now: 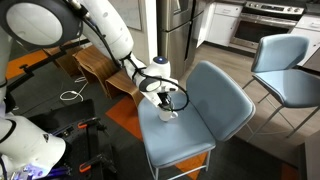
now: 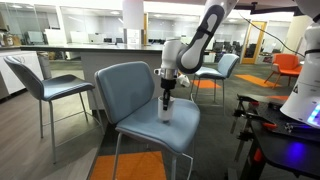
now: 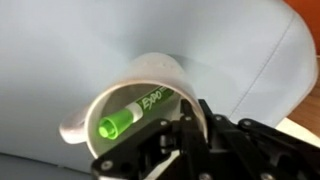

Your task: Move the white cup slightly to the left.

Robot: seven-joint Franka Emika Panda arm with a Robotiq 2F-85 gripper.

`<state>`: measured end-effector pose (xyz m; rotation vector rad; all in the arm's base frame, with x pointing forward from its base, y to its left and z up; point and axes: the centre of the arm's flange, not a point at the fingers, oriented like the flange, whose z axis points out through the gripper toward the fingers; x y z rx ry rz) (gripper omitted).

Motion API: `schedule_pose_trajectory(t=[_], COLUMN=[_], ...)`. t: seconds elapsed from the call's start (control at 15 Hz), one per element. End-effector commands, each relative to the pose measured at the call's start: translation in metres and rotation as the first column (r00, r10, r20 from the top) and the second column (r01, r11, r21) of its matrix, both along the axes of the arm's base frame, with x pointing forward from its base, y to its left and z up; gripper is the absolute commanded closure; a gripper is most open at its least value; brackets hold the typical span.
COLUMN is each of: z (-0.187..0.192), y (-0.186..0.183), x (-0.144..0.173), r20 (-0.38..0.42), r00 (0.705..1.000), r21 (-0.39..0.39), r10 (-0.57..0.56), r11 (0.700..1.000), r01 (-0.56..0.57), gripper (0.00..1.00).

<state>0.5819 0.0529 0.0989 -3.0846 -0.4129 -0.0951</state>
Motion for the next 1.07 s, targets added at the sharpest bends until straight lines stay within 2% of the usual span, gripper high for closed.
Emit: schedule_pose_trajectory(t=[0.0,0.4,0.67,0.73,0.8,1.0], z=[0.000,-0.028,-0.030,-0.030,-0.028,-0.018], y=[0.007,0.008,0.011,0.011,0.010,0.013], x=[0.004,0.006,0.007,0.007,0.007,0.006], r20=[0.061,0.042,0.033,0.031,0.030,0.034], r00=[0.998,0.999,0.999,1.000,1.000,0.999], r21=[0.018,0.036,0.039,0.039,0.041,0.034], r10=[0.005,-0.004,-0.005,-0.006,-0.003,0.005], r11=[1.000,0.999,0.999,0.999,0.999,0.999], r01=[-0.006,0.003,0.004,0.005,0.002,-0.007], gripper=[0.97,0.97,0.97,0.64,0.63,0.41])
